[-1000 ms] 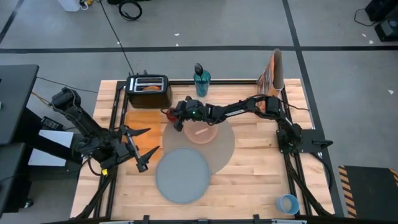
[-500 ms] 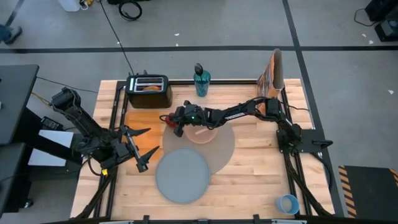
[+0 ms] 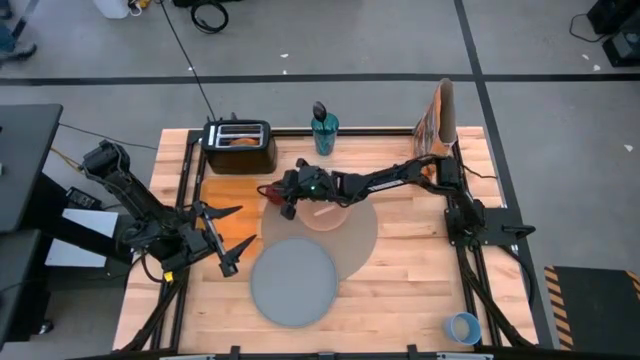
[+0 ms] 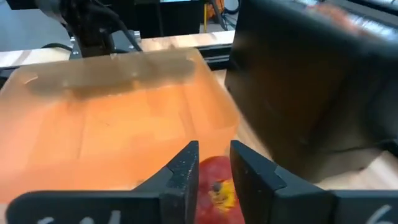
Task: Arrange a breakfast setting
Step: Put the apple on the gray placemat to the left of the orange bowl, then put the black spoon on the gray placemat to the right of the orange bowl
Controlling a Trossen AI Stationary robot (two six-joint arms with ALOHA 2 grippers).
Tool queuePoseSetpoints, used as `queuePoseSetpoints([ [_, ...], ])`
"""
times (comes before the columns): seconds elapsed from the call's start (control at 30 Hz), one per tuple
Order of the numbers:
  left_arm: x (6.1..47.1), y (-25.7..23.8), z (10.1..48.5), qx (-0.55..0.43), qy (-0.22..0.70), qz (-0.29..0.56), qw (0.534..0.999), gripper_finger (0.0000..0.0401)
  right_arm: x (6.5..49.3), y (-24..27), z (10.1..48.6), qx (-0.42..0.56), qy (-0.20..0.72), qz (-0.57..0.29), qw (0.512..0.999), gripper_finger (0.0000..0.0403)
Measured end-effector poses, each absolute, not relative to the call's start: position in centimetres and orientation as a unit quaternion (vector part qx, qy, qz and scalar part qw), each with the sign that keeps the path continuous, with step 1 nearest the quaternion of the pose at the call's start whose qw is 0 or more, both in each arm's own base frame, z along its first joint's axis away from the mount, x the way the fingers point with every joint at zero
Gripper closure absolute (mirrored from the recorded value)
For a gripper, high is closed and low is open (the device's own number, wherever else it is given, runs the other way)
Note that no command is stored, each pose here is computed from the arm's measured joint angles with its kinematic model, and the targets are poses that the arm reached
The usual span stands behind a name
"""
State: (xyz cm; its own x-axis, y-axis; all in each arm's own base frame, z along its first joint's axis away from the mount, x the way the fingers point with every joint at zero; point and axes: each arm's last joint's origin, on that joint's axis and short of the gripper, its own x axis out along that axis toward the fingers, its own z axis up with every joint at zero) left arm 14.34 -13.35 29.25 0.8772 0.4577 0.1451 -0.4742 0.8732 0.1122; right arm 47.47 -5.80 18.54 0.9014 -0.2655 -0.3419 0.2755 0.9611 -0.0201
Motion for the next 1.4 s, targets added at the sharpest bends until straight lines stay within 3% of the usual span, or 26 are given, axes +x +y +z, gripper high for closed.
queuePoseSetpoints([
  [0.23, 14.3, -13.3, 29.2, 0.072, -0.057, 0.241, 0.966, 0.0042, 44.8, -5.7, 24.4, -0.035, 0.197, -0.149, 0.968, 0.0279],
  [0.5, 14.3, -13.3, 29.3, 0.072, -0.057, 0.241, 0.966, 0.0042, 39.9, -8.4, 31.8, -0.076, 0.176, -0.277, 0.942, 0.0277],
  [0.67, 14.3, -13.3, 29.3, 0.072, -0.057, 0.241, 0.966, 0.0042, 37.2, -11.4, 34.3, -0.071, 0.163, -0.336, 0.925, 0.0277],
  [0.83, 14.3, -13.4, 29.2, 0.073, -0.057, 0.241, 0.966, 0.0042, 36.2, -14.8, 33.7, -0.061, 0.177, -0.352, 0.917, 0.0277],
  [1.1, 14.5, -13.6, 28.9, 0.1, -0.044, 0.238, 0.965, 0.0042, 35.8, -20.5, 30.3, -0.053, 0.199, -0.294, 0.934, 0.0273],
  [1.4, 14.7, -13.8, 28.3, 0.106, -0.034, 0.232, 0.966, 0.0042, 33.7, -26.8, 27.6, 0.026, 0.171, -0.209, 0.963, 0.0198],
])
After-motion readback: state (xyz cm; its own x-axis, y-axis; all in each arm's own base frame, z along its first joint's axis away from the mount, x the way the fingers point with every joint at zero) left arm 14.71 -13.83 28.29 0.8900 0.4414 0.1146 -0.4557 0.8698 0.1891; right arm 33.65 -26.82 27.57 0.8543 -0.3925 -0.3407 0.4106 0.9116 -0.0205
